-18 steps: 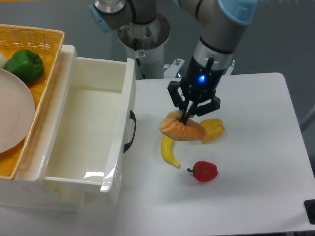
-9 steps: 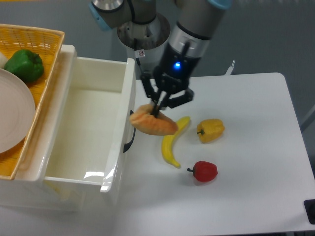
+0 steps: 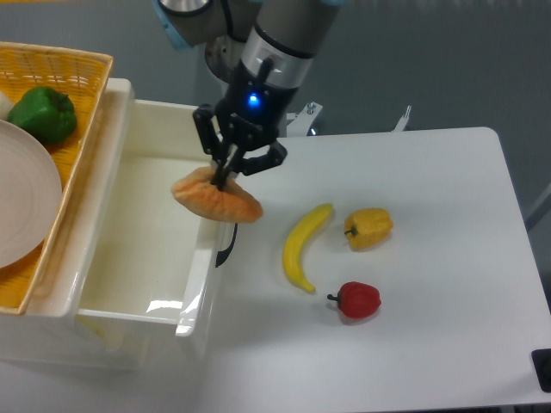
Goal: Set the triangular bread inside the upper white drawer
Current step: 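Move the held bread over the drawer interior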
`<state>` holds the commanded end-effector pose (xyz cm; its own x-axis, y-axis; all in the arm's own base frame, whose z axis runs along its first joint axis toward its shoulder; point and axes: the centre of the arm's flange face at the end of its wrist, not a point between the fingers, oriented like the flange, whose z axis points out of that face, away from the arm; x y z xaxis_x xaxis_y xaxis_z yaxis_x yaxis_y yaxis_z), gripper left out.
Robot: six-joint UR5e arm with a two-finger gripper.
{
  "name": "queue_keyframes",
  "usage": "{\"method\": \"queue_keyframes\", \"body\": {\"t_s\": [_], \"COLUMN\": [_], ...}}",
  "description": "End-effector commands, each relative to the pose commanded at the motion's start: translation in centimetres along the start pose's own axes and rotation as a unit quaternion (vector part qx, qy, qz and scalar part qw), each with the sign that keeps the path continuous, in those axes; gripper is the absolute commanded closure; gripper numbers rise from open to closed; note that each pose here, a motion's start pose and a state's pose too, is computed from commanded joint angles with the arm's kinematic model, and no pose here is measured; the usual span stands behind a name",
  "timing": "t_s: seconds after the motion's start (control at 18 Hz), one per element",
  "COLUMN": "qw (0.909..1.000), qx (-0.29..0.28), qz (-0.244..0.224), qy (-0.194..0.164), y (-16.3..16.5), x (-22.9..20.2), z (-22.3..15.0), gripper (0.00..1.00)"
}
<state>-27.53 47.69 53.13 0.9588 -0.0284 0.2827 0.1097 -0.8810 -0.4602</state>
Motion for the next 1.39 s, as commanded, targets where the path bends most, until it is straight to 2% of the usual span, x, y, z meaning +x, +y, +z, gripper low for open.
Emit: {"method": "queue_keyframes", "body": {"t_s": [0.67,1.39], "qw": [0.9997,0.9987], "qx": [0.013,0.0], "qz": [0.011,0.02], "qy": [0.018,0.046], "y": [0.2,-0.2], "x": [2.8,4.0], "z": [-0.2,2.7], "gripper": [1.0,1.0]}}
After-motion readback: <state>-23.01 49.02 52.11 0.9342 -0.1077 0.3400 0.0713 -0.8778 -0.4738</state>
